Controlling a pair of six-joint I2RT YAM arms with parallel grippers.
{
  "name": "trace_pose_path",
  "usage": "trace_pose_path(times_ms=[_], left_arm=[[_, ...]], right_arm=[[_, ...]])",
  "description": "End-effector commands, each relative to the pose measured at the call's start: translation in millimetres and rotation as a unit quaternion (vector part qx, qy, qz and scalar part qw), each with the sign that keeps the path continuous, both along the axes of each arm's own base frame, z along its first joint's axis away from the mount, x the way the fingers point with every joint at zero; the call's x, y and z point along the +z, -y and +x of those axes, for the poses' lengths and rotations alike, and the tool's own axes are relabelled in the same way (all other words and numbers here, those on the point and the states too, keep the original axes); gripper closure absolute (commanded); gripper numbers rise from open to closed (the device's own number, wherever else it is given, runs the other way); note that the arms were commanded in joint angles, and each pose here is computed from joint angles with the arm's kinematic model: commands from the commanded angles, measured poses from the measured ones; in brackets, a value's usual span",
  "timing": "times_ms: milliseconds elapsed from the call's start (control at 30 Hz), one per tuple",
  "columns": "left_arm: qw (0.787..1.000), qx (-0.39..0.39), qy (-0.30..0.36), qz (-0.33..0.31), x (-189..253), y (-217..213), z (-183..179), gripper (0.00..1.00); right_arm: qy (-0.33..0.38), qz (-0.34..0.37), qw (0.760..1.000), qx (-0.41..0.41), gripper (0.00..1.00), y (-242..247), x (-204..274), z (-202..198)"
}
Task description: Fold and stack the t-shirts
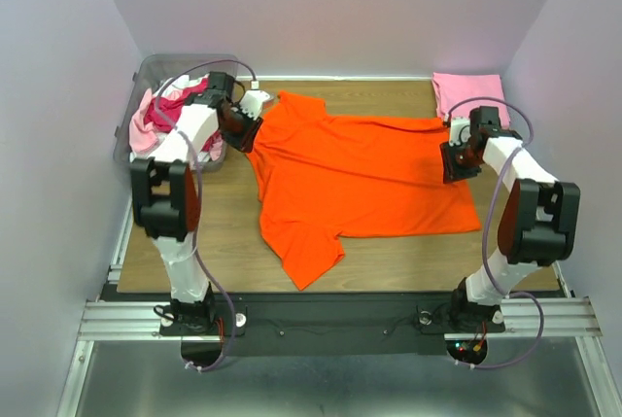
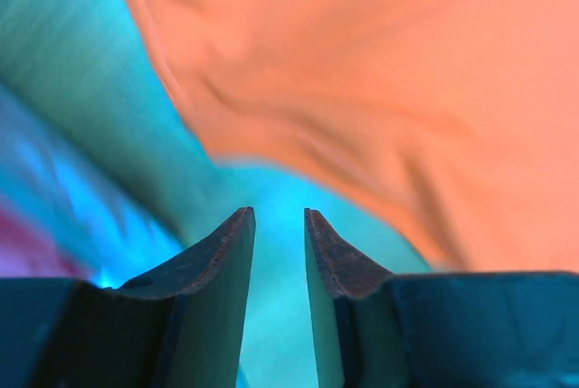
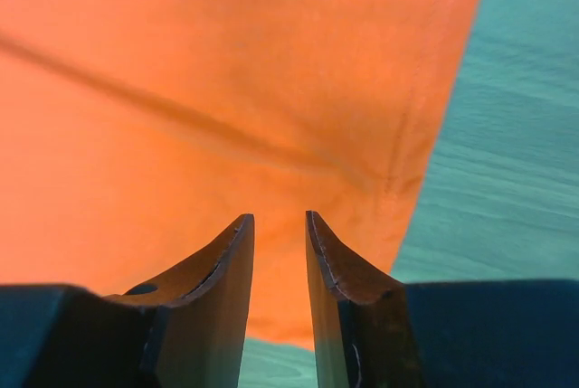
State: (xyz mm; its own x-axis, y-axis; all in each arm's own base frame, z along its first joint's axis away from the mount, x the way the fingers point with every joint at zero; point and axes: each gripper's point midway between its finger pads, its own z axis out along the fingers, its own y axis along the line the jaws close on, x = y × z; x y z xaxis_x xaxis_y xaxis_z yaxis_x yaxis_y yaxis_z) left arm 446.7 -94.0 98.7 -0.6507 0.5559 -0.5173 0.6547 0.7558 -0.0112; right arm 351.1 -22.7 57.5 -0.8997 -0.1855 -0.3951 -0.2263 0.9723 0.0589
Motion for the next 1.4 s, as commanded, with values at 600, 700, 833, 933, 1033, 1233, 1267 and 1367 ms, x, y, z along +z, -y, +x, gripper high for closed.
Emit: trace_pose_path(times_ms=[600, 700, 833, 933, 1033, 1233, 1267, 1367], left_arm=[[0.995, -0.052, -0.077, -0.035, -46, 41, -117, 0.75], [0.995, -0.057, -0.08, -0.037, -50, 47, -117, 0.75], [0.994, -0.053, -0.095, -0.024, -66, 47, -118, 0.75], [0.994, -0.043, -0.104, -0.008, -81, 41, -119, 0.75], [0.991, -0.033, -0.124, 0.032, -94, 23, -131, 0.78], [0.985, -0.02, -0.139, 0.098, -84, -40, -155, 0.79], [0.985, -0.019, -0.133, 0.104, -79, -47, -155, 0.79], [0.984, -0.011, -0.119, 0.134, -67, -70, -154, 0.79]], right_arm=[[-0.059, -0.005, 0.998, 0.021, 0.68, -3, -34, -39], [-0.06, -0.008, 0.998, 0.021, 0.68, -1, -36, -38], [-0.06, -0.009, 0.998, 0.021, 0.68, -1, -37, -38], [-0.064, -0.016, 0.998, 0.021, 0.68, 2, -40, -40], [-0.076, -0.042, 0.996, 0.025, 0.69, 10, -46, -47], [-0.075, -0.088, 0.993, 0.03, 0.7, 26, -44, -55], [-0.073, -0.088, 0.993, 0.031, 0.7, 26, -42, -55], [-0.069, -0.082, 0.994, 0.032, 0.7, 24, -38, -56]])
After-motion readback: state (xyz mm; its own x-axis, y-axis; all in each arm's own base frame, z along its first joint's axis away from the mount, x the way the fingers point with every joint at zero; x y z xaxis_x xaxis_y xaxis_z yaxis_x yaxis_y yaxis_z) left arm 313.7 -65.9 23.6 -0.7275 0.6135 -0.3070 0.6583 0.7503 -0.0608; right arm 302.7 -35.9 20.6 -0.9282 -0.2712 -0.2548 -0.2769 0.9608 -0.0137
